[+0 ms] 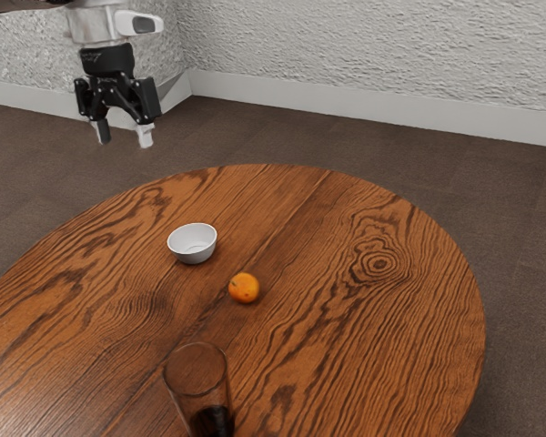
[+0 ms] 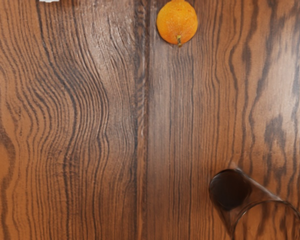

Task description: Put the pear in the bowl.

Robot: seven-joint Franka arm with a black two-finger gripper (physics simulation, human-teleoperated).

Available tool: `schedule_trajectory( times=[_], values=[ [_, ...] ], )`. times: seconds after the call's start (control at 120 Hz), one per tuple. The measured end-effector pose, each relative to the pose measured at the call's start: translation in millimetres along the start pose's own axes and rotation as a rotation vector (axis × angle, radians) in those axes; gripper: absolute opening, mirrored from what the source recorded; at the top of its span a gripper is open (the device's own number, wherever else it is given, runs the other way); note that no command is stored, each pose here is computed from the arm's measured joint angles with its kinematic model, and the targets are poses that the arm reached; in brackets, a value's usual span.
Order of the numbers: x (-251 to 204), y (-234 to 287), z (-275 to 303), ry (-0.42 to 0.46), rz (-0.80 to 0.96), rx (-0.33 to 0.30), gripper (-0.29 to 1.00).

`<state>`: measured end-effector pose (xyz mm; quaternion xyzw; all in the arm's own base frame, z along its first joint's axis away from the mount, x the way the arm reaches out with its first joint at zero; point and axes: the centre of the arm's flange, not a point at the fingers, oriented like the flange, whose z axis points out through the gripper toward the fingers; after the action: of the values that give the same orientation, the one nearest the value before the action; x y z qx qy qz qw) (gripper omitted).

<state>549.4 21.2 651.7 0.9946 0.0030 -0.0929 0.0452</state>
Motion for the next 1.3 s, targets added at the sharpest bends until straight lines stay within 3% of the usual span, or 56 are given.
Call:
schedule_trajectory(
  times=[0.133,0.342,0.642,0.933,1.3],
  values=[
    [23,-4,10,0.06,-0.006,0.021,0.68],
    [90,70,134,-0.005,0.02,0.071,0.68],
    [123,92,275,0.019,-0.165,0.091,0.68],
    [120,53,320,0.107,-0.377,0.081,0.68],
    [130,39,352,0.136,-0.506,0.086,0.68]
  ],
)
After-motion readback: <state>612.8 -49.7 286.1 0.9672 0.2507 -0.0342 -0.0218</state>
